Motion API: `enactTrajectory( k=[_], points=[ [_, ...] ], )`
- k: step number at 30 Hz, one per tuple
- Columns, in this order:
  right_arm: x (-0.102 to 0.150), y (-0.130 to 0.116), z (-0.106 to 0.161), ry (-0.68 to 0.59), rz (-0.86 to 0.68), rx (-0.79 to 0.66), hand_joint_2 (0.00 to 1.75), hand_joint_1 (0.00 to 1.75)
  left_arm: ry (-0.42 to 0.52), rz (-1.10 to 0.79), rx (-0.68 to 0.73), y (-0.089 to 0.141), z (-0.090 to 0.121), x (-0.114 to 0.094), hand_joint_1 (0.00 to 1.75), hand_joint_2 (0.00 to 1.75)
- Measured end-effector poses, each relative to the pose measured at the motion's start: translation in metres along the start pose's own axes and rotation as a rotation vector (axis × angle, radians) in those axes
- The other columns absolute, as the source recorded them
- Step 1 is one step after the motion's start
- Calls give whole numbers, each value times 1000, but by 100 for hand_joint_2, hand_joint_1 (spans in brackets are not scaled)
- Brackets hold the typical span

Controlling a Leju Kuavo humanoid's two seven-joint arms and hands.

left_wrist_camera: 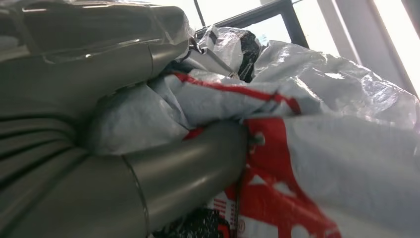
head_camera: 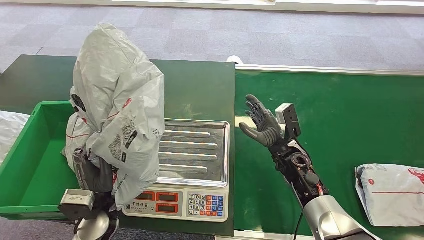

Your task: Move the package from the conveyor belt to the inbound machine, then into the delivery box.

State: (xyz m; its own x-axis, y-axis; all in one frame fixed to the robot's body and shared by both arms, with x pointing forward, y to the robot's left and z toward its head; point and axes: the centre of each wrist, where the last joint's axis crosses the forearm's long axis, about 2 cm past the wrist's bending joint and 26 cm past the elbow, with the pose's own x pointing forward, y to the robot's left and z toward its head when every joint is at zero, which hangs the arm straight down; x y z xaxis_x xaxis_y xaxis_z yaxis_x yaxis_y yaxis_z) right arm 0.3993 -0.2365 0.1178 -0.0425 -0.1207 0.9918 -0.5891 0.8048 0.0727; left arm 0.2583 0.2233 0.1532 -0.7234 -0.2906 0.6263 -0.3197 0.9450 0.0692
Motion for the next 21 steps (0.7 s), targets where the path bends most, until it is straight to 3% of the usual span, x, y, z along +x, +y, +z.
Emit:
enactTrajectory(
  k=[9,17,21],
  points=[
    [-5,0,3,6,1,1,175,0,-115,-81,109,13,-20,17,175,0],
    [-8,4,2,17,2,1,175,0,-215,-204,276,43,-47,30,175,0],
    [-12,4,6,24,-2,-7,175,0,-302,-384,310,64,-58,37,175,0]
  ],
)
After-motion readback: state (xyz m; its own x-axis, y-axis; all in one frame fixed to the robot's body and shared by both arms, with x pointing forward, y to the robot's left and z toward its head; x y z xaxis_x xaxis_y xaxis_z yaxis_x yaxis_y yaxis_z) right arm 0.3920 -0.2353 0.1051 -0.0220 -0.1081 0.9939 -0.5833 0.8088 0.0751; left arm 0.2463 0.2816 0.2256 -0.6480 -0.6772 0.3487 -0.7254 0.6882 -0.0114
